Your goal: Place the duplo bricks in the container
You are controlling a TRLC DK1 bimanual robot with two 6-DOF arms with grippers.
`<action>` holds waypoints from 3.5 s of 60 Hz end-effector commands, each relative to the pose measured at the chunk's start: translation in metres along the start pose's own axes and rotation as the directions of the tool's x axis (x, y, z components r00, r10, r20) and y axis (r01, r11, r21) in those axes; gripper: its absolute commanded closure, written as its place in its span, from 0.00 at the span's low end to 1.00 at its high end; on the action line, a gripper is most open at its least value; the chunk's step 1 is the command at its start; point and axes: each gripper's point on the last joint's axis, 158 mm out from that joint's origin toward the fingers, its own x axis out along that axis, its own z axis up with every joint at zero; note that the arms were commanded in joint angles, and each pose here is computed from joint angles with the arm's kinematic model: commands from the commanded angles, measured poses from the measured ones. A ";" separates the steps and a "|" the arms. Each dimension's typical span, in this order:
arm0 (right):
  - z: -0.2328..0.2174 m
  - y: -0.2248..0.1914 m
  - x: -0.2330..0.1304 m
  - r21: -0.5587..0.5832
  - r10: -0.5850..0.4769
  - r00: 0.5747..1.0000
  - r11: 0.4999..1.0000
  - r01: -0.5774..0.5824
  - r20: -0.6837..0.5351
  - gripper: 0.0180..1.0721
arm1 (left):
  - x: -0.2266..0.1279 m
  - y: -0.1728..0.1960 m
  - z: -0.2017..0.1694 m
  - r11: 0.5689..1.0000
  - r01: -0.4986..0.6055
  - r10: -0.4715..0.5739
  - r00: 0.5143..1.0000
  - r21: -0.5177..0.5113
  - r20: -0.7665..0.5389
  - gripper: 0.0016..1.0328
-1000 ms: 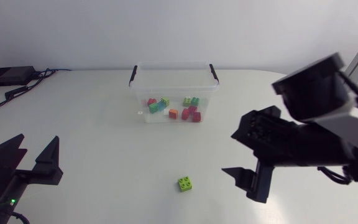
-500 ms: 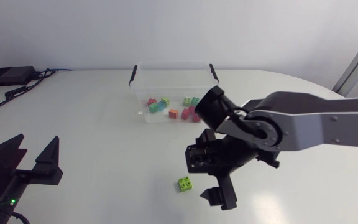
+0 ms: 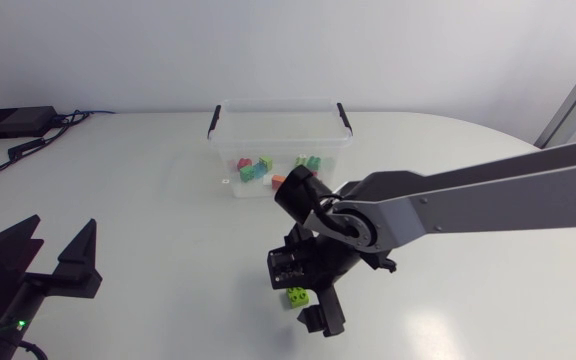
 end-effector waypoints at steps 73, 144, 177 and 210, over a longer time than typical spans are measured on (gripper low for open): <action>0.001 -0.066 -0.065 0.230 -0.214 0.974 0.954 0.192 0.075 0.74 | 0.000 -0.008 -0.006 0.999 0.033 -0.033 0.999 0.016 -0.008 0.04; -0.047 -0.303 -0.233 0.788 -0.897 0.422 0.165 0.593 -0.130 0.74 | 0.000 -0.005 -0.007 1.000 0.024 -0.024 1.000 0.016 -0.008 0.04; -0.058 -0.306 -0.215 0.809 -0.836 0.522 0.184 0.559 -0.170 0.04 | 0.000 -0.005 -0.007 1.000 0.024 -0.024 1.000 0.016 -0.008 0.04; -0.169 -0.218 -0.403 0.718 -0.817 0.249 -0.261 0.646 -0.520 0.04 | 0.000 -0.005 -0.007 1.000 0.024 -0.024 1.000 0.016 -0.008 0.04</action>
